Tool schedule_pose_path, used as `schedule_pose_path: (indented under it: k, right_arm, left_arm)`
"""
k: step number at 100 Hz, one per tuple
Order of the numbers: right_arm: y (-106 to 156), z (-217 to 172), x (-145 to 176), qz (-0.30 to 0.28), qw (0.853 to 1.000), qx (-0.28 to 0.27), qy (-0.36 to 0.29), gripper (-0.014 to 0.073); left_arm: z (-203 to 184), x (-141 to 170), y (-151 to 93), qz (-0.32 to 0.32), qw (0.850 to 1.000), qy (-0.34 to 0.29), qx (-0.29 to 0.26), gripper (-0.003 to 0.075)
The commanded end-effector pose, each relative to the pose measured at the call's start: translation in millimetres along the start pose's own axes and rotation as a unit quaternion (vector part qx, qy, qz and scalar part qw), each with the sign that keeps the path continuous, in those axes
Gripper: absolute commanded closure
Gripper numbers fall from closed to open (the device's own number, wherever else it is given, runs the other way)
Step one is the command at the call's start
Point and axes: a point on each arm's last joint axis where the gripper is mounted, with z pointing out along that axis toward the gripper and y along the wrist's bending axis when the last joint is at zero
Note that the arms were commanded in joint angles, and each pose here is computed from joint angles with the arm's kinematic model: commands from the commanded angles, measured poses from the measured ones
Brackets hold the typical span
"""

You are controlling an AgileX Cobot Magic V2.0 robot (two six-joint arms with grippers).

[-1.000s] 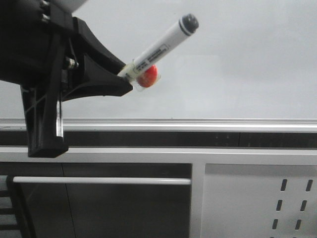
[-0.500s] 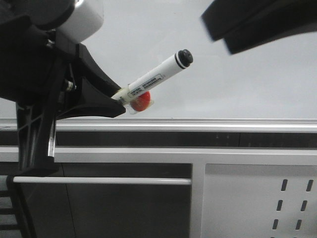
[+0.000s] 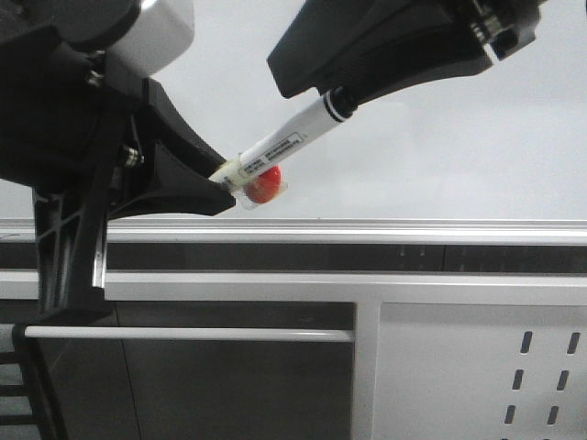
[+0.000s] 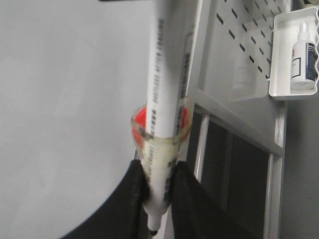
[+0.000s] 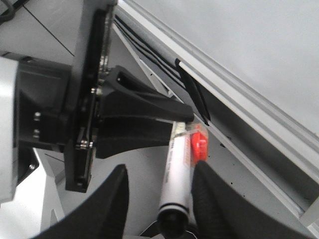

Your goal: Write number 1 on whiteboard

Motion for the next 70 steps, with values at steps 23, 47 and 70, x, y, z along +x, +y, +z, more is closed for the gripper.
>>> schedule_pose_path:
  k: [23, 47, 70]
  right_arm:
    - [-1, 1, -13, 0.003, 1.000, 0.004, -0.025, 0.0323]
    - [-3, 5, -13, 0.006, 1.000, 0.005, -0.021, 0.0328]
    - [-2, 6, -11, 0.016, 1.000, -0.005, -0.014, 0.0666]
  left_arm:
    - [-6, -18, 17, -0.006, 0.997, -0.063, -0.055, 0.0738]
    - [-6, -20, 18, -0.006, 0.996, -0.070, -0.061, 0.0738]
    - [-8, -23, 21, -0.013, 0.993, -0.092, -0.079, 0.0736]
